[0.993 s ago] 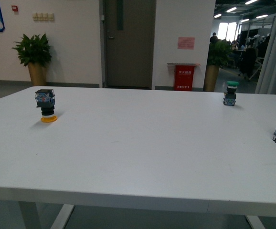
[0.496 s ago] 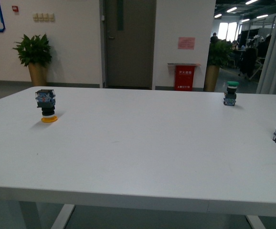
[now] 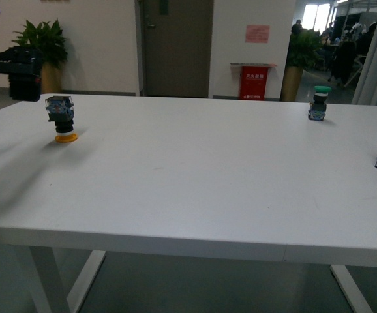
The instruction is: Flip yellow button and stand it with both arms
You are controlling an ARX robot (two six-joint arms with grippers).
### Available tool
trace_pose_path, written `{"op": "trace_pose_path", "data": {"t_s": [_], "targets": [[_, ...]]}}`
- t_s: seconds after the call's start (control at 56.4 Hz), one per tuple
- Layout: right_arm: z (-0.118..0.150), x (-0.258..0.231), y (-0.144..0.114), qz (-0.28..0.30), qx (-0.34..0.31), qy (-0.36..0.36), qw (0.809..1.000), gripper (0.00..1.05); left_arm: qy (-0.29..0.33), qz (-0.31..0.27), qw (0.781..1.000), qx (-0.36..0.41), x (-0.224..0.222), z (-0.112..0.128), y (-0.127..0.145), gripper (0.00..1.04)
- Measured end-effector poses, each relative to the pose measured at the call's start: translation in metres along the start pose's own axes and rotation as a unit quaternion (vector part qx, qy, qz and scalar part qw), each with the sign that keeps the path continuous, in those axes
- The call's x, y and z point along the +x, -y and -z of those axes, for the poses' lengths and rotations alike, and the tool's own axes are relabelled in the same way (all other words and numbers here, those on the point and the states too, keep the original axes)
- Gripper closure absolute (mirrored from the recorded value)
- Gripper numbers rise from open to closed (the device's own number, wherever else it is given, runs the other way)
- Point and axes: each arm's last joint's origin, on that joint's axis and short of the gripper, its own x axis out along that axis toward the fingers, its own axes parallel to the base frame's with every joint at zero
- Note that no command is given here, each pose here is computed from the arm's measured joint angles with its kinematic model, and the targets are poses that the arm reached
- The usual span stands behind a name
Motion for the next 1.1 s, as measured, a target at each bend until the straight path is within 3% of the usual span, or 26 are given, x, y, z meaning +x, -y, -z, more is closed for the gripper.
{"op": "trace_pose_path", "data": {"t_s": [0.319, 0.886, 1.099], "targets": [[0.0, 0.0, 0.0, 0.0, 0.0, 0.0, 1.0, 0.07, -0.025, 0.038, 0.999, -0.012, 0.041, -0.019, 0.017, 0.06], [0.0, 0.0, 0.0, 0.0, 0.0, 0.0, 1.0, 0.07, -0.062, 0.039, 0.997, -0.011, 0.071, -0.003, 0.022, 0.06], [0.0, 0.0, 0.0, 0.0, 0.0, 0.0, 1.0, 0.07, -0.06, 0.044, 0.997, -0.01, 0.074, 0.001, 0.024, 0.37]]}}
